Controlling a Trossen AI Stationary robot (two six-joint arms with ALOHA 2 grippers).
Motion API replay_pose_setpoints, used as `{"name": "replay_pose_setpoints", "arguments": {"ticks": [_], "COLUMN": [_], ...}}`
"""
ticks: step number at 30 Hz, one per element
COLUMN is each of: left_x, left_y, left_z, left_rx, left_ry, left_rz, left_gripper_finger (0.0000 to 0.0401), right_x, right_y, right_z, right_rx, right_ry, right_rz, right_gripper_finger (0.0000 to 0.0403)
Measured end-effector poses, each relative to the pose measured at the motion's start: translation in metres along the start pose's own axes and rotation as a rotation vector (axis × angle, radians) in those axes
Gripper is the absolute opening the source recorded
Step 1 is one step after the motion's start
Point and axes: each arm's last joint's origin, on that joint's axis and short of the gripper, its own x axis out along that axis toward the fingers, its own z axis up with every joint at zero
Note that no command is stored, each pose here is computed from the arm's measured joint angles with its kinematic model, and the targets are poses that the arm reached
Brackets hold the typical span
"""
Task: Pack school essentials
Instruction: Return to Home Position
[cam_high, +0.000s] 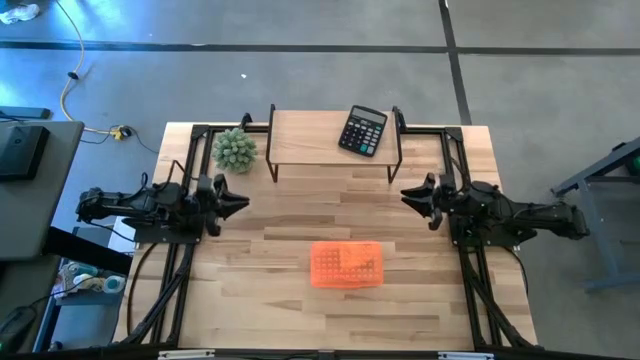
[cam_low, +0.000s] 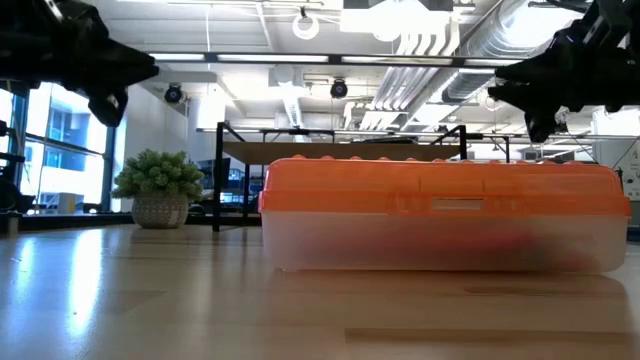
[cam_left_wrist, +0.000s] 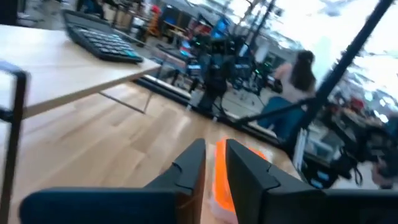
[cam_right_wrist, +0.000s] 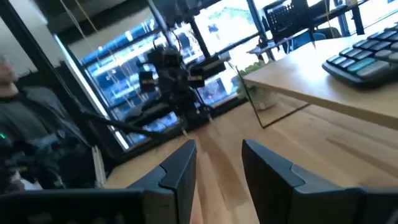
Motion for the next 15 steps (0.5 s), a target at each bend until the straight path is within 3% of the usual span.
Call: {"name": "replay_pose_setpoints", "arguments": {"ticks": [8, 15], "left_x": [-0.001, -0.001], "left_y": [0.003, 0.002], "left_z": [-0.013, -0.013], "left_rx": [0.026, 0.067], "left_ry": [0.165, 0.177], "left_rz": [-0.029, -0.065], "left_gripper_finger": [0.0007, 0.0006], "right_x": [0.0, -0.001], "right_y": [-0.001, -0.004], "right_z": [-0.004, -0.01], "right_rx": [-0.038, -0.029], "right_ry": [0.044, 0.113], "right_rz": [0.009, -0.029], "right_gripper_finger": [0.0122, 0.0122]}}
